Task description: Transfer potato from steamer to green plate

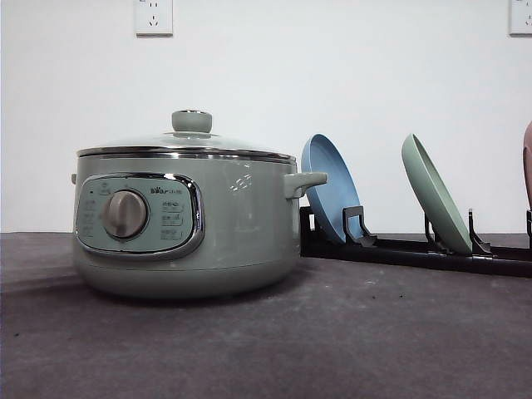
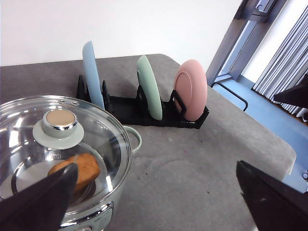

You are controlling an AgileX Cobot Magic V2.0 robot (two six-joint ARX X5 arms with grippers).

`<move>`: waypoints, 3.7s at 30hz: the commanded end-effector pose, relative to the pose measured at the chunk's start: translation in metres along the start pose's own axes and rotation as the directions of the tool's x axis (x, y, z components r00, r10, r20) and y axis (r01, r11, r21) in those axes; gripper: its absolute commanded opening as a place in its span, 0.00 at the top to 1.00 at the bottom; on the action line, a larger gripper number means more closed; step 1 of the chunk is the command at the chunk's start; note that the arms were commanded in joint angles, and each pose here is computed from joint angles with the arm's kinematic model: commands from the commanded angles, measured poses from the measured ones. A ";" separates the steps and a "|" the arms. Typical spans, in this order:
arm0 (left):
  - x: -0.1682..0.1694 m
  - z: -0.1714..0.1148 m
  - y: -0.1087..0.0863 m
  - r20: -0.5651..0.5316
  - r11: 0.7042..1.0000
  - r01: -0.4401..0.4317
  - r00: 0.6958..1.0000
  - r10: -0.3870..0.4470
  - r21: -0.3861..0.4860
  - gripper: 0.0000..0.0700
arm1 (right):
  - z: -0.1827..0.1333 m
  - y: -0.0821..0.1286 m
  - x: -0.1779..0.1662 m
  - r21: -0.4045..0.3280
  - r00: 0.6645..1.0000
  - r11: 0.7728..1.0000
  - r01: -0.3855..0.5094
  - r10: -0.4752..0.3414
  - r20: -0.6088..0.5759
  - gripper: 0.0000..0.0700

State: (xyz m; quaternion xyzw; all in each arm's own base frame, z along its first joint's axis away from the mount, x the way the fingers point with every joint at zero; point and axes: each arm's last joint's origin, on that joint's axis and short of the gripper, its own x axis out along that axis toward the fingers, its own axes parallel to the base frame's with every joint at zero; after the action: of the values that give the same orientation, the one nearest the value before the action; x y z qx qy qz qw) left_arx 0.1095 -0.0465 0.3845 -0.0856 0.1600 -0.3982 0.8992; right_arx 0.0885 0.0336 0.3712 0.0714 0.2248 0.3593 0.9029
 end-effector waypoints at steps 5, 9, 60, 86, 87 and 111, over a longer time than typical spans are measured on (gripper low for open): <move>-0.001 0.006 -0.003 0.020 0.999 0.020 1.000 -0.021 0.029 0.03 | 0.003 0.002 -0.002 0.006 1.000 1.000 -0.008 0.008 0.006 0.06; -0.001 0.006 -0.003 0.019 0.999 0.020 1.000 -0.021 0.028 0.03 | 0.003 0.002 -0.002 0.032 1.000 0.999 -0.007 0.007 0.004 0.06; -0.001 0.005 -0.003 0.017 0.999 0.019 1.000 -0.020 0.028 0.03 | 0.092 -0.189 0.218 0.327 0.936 0.883 0.337 -0.276 -0.218 0.14; -0.001 0.005 -0.003 0.016 0.999 0.019 1.000 -0.019 0.026 0.03 | 0.084 -0.210 0.232 0.375 0.933 0.857 0.354 -0.297 -0.201 0.91; -0.001 0.005 -0.003 0.016 0.999 0.019 1.000 -0.020 0.026 0.03 | 0.084 -0.210 0.232 0.377 0.933 0.856 0.355 -0.298 -0.202 0.93; -0.001 0.003 -0.003 -0.009 1.000 0.027 1.000 -0.027 0.014 0.03 | 0.147 -0.141 0.143 0.391 0.987 0.912 0.120 -0.152 0.052 1.00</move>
State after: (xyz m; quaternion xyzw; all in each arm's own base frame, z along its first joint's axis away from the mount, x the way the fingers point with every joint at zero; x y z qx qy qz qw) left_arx 0.1088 -0.0477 0.3822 -0.0865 0.1732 -0.4017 0.8951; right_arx 0.3355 0.0311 0.4023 0.2554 0.2691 0.2311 0.8994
